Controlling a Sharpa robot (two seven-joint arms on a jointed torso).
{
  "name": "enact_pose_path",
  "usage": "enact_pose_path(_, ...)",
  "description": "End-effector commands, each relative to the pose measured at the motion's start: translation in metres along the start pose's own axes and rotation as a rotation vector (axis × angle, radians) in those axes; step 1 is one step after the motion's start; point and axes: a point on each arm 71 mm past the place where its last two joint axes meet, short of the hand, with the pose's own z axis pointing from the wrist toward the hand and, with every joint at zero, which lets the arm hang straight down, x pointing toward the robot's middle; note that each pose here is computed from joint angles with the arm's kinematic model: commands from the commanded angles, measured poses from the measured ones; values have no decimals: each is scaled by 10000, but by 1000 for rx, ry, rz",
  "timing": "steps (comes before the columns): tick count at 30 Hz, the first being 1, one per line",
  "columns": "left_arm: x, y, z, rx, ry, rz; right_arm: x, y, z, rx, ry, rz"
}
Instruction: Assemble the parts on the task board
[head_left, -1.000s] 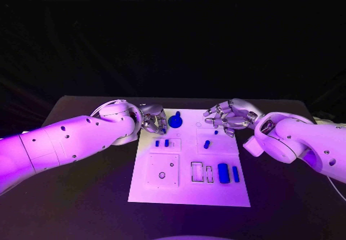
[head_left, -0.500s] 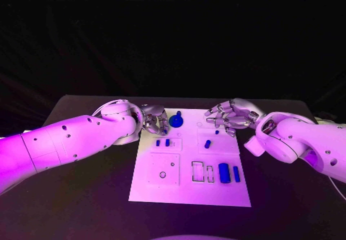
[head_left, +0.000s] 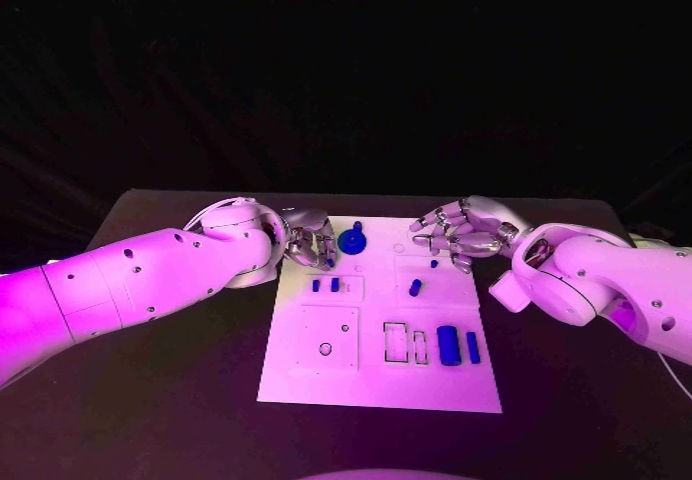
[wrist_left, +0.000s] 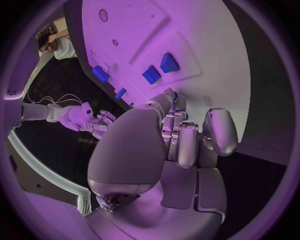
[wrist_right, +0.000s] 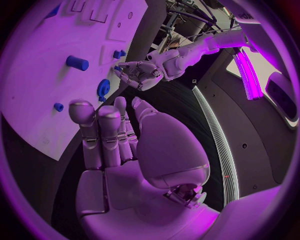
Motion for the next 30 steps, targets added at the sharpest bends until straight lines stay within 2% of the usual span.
enact_pose_path(1,37,7,9,-12,32,1,17,7,-2,-9,15,0)
enact_pose_path(9,44,3,17,-18,38,1,16,8,-5,-9,14,1)
enact_pose_path(30,43,53,12,-31,45,-26,23,10,-7,-6,15,10)
